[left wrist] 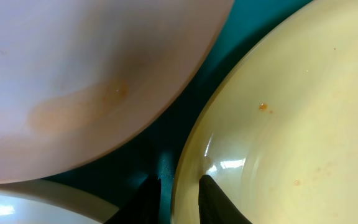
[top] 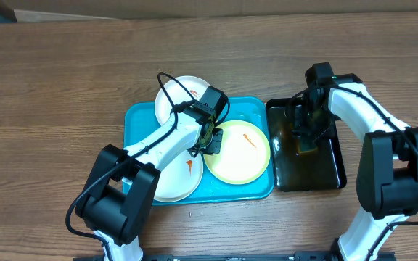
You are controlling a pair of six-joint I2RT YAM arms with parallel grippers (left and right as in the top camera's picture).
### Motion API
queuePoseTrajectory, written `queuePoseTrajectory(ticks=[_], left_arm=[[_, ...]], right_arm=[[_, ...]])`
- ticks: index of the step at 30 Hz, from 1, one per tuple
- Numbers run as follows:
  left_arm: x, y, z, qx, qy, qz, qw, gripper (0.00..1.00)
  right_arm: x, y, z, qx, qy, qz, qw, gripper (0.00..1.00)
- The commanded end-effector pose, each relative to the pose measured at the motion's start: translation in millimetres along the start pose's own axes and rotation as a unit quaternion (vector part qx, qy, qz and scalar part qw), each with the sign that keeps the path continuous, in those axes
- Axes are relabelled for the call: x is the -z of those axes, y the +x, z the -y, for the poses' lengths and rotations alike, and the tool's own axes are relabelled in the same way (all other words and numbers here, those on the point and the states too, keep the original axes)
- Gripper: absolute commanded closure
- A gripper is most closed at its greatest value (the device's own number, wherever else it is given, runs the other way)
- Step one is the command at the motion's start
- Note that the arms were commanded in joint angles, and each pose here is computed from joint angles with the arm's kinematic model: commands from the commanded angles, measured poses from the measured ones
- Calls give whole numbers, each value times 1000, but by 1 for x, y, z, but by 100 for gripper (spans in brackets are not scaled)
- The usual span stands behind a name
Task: Clean dirty plates on tray and stack at the side
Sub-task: 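Grasp the green-yellow sponge with the right gripper in the water, then lift the wet sponge and carry it toward the yellow plate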
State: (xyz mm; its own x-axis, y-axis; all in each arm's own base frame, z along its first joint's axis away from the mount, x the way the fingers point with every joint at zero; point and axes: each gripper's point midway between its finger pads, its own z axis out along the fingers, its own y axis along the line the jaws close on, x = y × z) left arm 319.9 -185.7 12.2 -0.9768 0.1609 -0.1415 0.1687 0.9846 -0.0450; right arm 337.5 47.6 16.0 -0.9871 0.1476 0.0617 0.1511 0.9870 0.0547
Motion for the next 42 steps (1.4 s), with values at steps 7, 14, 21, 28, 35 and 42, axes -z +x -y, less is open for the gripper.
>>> queuePoseTrajectory(ticks=[7, 14, 21, 28, 35, 42], left_arm=[[-4, 4, 0, -9, 0, -8, 1000, 77], [-4, 4, 0, -9, 0, -8, 1000, 76], [-4, 4, 0, -9, 0, -8, 1000, 84], [-4, 4, 0, -9, 0, -8, 1000, 96], [-4, 4, 0, -9, 0, -8, 1000, 96], [-4, 4, 0, -9, 0, -8, 1000, 96]], right_arm=[[-2, 5, -2, 3, -2, -8, 1000, 69], [-2, 6, -2, 3, -2, -9, 1000, 89], [1, 8, 0, 5, 0, -16, 1000, 91], [34, 6, -3, 4, 3, -27, 1000, 96], [53, 7, -4, 3, 5, -35, 999, 96], [59, 3, -5, 3, 6, -30, 1000, 96]])
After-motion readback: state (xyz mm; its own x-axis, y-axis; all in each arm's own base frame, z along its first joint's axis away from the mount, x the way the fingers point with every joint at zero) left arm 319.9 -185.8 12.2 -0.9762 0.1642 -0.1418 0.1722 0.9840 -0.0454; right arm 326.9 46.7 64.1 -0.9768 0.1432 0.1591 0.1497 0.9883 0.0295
